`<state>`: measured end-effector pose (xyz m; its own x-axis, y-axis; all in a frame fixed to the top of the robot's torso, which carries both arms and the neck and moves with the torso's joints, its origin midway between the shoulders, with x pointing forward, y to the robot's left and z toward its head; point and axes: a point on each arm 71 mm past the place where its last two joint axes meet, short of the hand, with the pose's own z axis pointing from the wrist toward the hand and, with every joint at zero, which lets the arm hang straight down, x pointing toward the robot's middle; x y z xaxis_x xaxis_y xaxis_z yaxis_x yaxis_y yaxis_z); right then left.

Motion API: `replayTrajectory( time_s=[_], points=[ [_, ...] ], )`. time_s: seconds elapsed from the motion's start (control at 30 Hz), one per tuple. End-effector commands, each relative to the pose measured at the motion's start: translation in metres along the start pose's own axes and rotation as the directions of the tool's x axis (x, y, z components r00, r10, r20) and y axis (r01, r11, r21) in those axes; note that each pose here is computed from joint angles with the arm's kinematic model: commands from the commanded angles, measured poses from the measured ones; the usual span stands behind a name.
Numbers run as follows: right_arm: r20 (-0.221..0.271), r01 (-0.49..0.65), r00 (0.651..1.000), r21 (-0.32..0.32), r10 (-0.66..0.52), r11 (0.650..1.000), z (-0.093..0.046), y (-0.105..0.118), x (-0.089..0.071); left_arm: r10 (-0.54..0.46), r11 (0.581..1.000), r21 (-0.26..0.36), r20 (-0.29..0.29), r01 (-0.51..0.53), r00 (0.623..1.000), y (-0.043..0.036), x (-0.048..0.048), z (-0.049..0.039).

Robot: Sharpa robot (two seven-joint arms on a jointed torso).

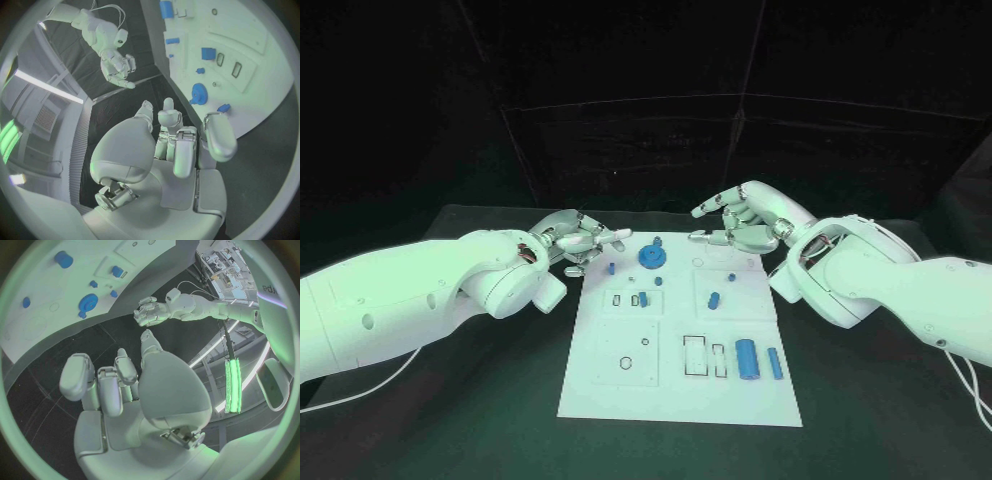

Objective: Assemble the parts on the task board

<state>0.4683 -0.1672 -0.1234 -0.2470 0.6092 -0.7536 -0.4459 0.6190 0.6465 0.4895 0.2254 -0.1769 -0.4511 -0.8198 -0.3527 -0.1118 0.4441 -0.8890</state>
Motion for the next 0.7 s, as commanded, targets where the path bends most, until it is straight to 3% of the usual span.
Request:
replayTrajectory(
  time_s=[0.03,0.27,0.5,0.7],
  points=[
    [0.006,-0.070,0.998,0.030,0.070,0.997,0.001,-0.008,-0.008,0.289,0.936,-0.173,-0.125,-0.308,0.949,0.0056,0.0072,0.0030],
    [0.036,-0.053,0.998,0.064,0.051,0.997,0.004,-0.021,-0.019,0.472,0.833,-0.237,-0.165,-0.500,0.866,-0.0056,0.0142,0.0180],
    [0.032,-0.033,0.999,0.095,0.030,0.995,0.005,-0.029,-0.022,0.543,0.766,-0.273,-0.209,-0.582,0.813,-0.0132,0.0289,0.0320],
    [0.020,-0.014,1.000,0.110,0.012,0.994,0.007,-0.031,-0.022,0.569,0.737,-0.278,-0.236,-0.616,0.788,-0.0168,0.0393,0.0407]
  ],
)
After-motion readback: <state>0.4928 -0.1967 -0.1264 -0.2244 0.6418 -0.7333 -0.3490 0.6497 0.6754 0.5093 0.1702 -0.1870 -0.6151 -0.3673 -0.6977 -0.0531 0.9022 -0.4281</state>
